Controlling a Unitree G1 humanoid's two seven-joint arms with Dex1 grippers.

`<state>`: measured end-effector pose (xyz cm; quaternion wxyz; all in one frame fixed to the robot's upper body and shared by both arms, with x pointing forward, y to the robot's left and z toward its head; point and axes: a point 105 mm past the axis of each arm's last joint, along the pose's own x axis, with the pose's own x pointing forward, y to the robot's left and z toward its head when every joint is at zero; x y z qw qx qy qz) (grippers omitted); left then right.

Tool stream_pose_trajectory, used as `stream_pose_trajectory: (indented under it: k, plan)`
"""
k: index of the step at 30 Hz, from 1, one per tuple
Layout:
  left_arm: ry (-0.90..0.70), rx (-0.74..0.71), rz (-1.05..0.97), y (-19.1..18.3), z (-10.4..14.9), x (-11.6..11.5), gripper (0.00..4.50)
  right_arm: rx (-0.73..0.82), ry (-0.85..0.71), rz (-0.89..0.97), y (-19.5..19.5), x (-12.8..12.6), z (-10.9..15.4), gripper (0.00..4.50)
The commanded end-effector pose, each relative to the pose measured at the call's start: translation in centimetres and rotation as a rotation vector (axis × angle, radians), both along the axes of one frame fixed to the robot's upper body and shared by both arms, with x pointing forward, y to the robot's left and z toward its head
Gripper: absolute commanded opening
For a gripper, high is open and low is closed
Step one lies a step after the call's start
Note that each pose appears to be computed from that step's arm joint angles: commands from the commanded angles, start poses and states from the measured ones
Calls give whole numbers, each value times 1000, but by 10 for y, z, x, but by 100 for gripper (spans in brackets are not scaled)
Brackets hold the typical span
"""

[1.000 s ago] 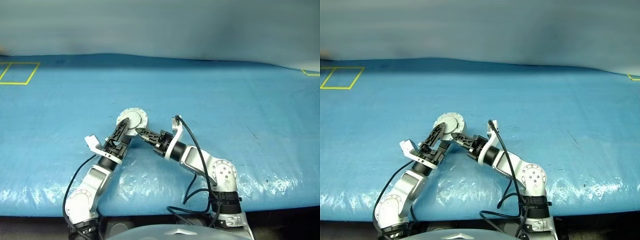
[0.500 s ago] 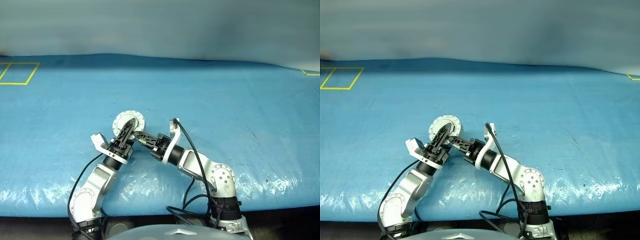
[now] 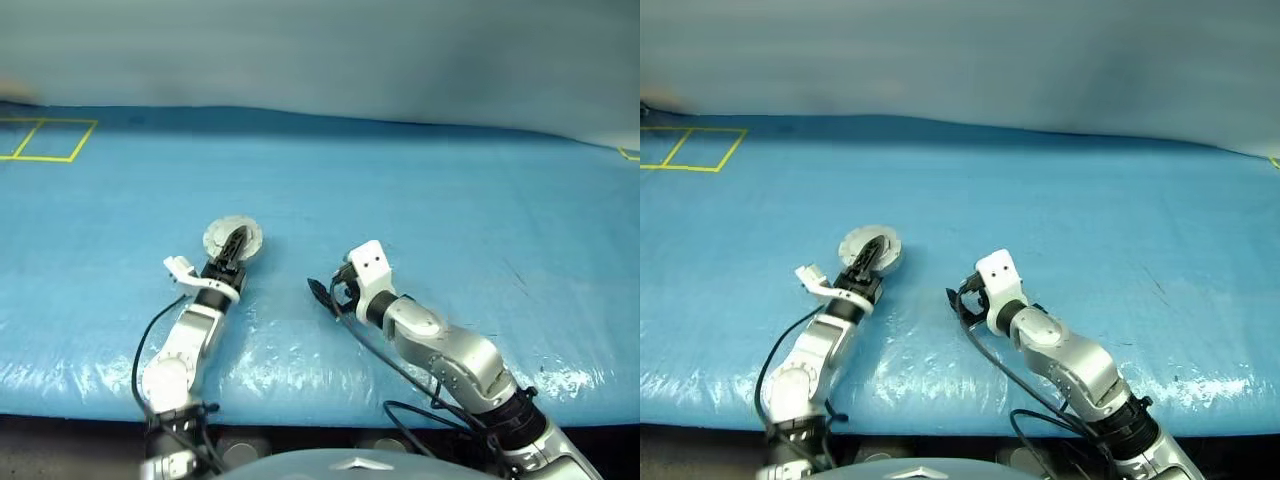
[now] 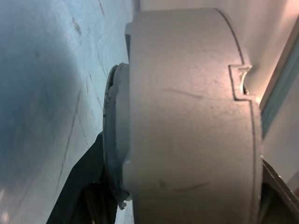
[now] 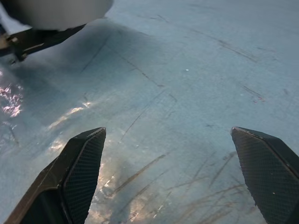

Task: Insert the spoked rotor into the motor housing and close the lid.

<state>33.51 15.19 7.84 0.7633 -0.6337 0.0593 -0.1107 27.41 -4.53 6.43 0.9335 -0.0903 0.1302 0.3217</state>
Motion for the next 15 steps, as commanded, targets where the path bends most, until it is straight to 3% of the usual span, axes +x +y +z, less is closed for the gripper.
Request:
stream_pose_trajectory:
  k: [1,10,15]
  plan:
    - [-46,60,-12,1,16,34,237,-38,-125,15,0,-3,4,450]
    - [-73,174,-95,-29,44,108,237,-36,-225,-151,-10,-1,0,450]
    - [-11,177,-87,-42,47,126,237,-49,-214,-202,-15,-3,-5,450]
